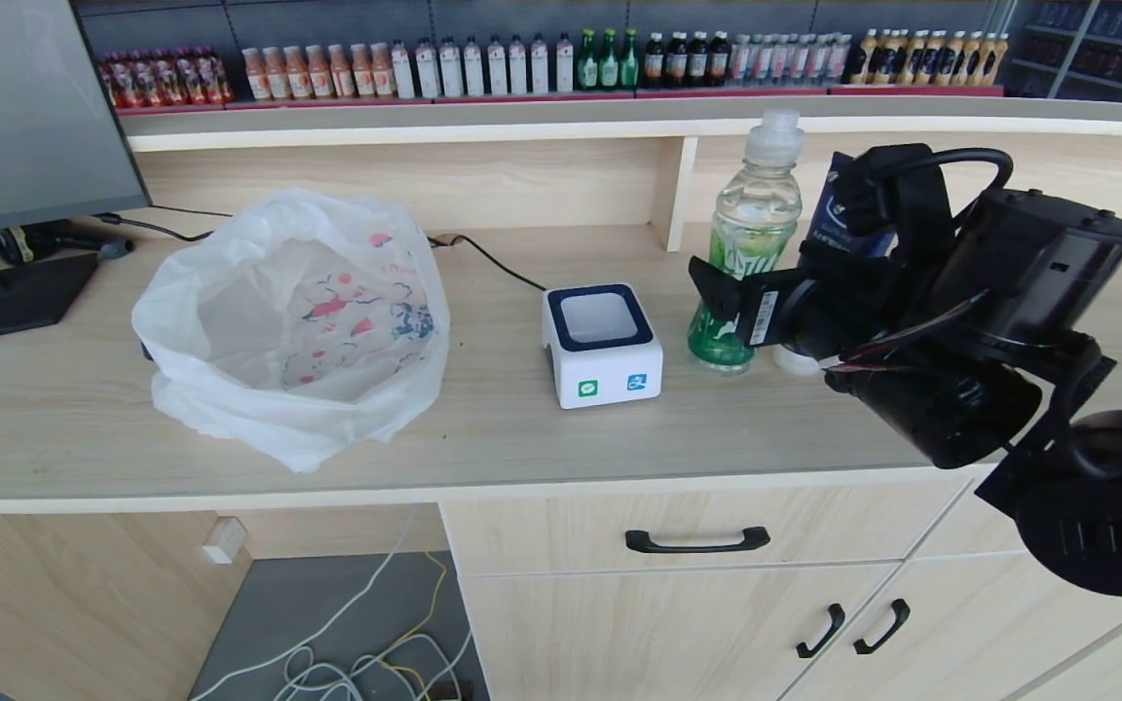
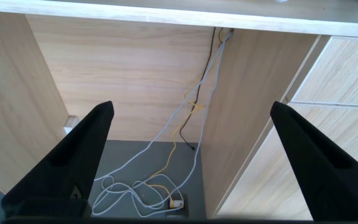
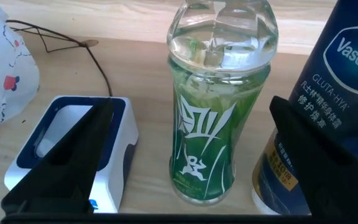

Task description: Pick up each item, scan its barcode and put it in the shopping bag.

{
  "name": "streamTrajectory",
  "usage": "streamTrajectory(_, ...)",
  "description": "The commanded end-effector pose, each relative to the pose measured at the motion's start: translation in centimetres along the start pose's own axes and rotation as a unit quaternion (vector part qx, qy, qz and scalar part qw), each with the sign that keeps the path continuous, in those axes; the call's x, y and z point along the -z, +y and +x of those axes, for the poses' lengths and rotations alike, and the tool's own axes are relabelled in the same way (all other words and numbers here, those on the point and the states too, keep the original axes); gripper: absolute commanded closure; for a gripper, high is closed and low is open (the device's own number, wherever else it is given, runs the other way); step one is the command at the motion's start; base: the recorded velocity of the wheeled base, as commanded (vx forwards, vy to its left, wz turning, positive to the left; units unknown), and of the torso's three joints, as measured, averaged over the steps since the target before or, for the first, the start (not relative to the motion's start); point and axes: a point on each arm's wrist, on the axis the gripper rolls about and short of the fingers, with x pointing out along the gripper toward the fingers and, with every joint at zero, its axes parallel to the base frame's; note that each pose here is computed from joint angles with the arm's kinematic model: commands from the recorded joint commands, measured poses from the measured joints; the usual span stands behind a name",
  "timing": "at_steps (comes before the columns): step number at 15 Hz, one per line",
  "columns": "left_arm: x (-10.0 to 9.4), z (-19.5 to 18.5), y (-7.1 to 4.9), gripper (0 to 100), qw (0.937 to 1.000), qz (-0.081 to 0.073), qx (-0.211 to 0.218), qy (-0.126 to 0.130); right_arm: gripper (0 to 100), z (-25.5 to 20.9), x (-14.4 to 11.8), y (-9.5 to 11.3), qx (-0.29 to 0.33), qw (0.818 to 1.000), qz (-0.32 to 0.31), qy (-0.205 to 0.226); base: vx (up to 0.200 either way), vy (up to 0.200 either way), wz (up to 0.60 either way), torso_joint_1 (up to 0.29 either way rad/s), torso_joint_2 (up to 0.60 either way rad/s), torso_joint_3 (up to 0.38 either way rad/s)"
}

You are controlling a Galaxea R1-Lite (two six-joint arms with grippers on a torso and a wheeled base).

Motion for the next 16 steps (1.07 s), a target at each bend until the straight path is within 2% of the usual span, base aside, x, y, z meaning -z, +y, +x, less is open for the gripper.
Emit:
streamTrajectory(1,0.0,0.0,0.0,0,1.0,0.0,0.0,0.0,0,0.3,0.1,-0.3,0.006,1.0,-0.001,0.0,0.0,0.0,0.0,0.0,0.0,0.0)
streamTrajectory(11,0.0,0.0,0.0,0,1.0,0.0,0.0,0.0,0,3.4,0.0,0.4,0.012,0.999,0.027,-0.02,0.0,0.0,0.0,0.0,0.0,0.0)
streamTrajectory(16,0.0,0.0,0.0,0,1.0,0.0,0.0,0.0,0,3.9,0.8,0.7,0.011,1.0,0.024,-0.013,0.0,0.0,0.0,0.0,0.0,0.0)
